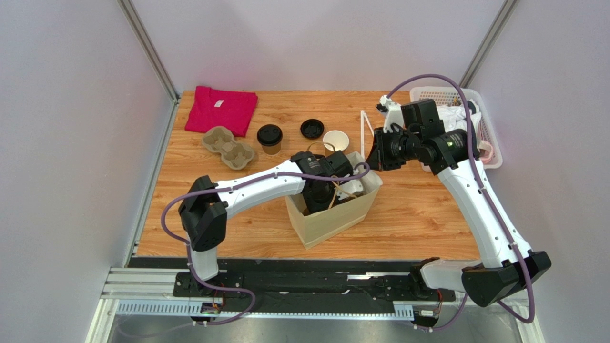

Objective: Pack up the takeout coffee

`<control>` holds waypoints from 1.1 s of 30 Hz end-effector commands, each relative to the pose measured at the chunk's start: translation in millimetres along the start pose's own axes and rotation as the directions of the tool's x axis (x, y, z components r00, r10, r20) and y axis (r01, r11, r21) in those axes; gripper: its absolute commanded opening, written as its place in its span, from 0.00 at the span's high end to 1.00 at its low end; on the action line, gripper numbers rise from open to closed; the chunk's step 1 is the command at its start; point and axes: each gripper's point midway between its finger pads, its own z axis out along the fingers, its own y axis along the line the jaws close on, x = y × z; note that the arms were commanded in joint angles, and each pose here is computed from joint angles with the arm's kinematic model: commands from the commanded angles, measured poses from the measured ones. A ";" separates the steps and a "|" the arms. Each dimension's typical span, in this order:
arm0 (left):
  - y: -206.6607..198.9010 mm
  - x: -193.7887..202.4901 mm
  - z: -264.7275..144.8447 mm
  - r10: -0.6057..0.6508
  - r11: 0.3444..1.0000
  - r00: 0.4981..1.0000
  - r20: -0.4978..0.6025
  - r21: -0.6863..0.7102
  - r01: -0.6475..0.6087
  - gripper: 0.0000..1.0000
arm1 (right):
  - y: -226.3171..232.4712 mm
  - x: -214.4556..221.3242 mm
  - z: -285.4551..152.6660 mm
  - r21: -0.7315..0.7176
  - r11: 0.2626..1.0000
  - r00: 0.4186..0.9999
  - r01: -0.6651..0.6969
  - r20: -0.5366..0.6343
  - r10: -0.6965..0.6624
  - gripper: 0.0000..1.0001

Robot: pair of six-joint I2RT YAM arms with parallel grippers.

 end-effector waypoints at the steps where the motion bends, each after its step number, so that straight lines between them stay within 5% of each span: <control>1: 7.3 -28.2 3.7 -0.005 1.000 0.989 0.148 -0.029 0.010 0.70 | 6.6 -9.8 -5.0 -0.022 1.000 0.998 0.011 0.058 -0.010 1.00; 9: 12.5 -32.8 35.3 -0.006 0.998 0.980 0.201 -0.060 0.019 0.64 | 7.6 -11.7 -3.5 -0.029 1.000 0.998 0.011 0.058 -0.009 1.00; 16: 4.7 14.7 61.8 0.017 1.000 1.000 -0.019 -0.019 -0.018 0.74 | 7.1 -17.6 -5.9 -0.017 1.000 0.997 0.017 0.077 -0.016 1.00; 22: -0.1 37.5 50.2 0.041 0.999 0.991 -0.126 0.013 -0.040 0.96 | 5.4 -24.5 -9.4 0.001 0.999 0.993 0.035 0.109 -0.034 1.00; 33: 1.0 65.3 35.9 0.073 0.997 0.954 -0.292 0.023 -0.069 1.00 | 4.7 -22.3 -11.1 0.004 0.999 0.992 0.046 0.118 -0.047 1.00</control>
